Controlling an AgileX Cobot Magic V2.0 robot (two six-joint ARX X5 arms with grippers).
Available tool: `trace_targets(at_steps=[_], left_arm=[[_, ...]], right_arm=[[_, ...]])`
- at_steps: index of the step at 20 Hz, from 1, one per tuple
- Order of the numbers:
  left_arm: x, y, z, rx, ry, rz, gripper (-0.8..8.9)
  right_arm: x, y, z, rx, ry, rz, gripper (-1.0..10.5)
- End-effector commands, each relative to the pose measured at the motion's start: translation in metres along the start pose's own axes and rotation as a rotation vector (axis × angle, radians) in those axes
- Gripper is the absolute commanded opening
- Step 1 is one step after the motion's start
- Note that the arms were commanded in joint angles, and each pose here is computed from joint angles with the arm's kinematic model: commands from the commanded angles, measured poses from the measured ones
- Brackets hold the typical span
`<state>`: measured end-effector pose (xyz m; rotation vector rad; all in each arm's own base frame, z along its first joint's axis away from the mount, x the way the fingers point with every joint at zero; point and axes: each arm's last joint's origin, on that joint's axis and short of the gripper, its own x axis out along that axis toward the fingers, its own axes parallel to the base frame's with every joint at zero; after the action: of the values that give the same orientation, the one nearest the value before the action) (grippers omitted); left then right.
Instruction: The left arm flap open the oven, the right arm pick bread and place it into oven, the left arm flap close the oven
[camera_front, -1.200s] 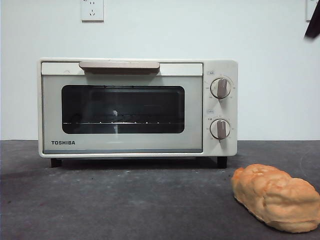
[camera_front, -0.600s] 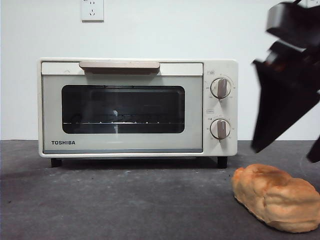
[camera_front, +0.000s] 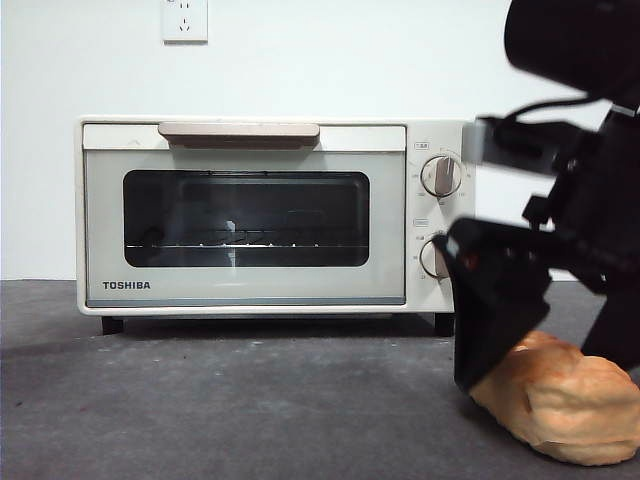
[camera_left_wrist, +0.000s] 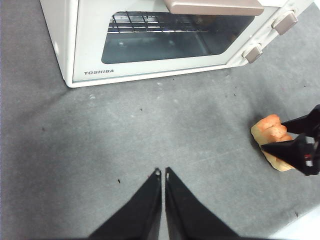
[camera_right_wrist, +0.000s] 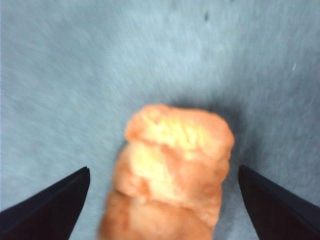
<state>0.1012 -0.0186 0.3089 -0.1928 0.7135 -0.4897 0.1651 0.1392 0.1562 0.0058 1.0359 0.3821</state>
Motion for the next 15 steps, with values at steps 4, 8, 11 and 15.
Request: trace_targets(at_steps=[4, 8, 11, 15], left_arm=[[-0.003, -0.002, 0.005, 0.025, -0.024, -0.007, 0.17], [-0.003, -0.002, 0.005, 0.026, -0.027, -0.007, 0.17], [-0.003, -0.002, 0.007, 0.030, -0.043, -0.009, 0.17], [-0.001, -0.004, 0.013, 0.026, -0.075, -0.055, 0.17]], right_arm=[[0.006, 0.004, -0.002, -0.014, -0.002, -0.040, 3.2], [0.006, 0.009, -0.004, -0.034, 0.006, -0.024, 1.6], [0.003, 0.010, -0.003, -0.032, -0.004, -0.008, 1.6], [-0.017, 0.013, 0.007, -0.028, -0.078, 0.043, 1.6]])
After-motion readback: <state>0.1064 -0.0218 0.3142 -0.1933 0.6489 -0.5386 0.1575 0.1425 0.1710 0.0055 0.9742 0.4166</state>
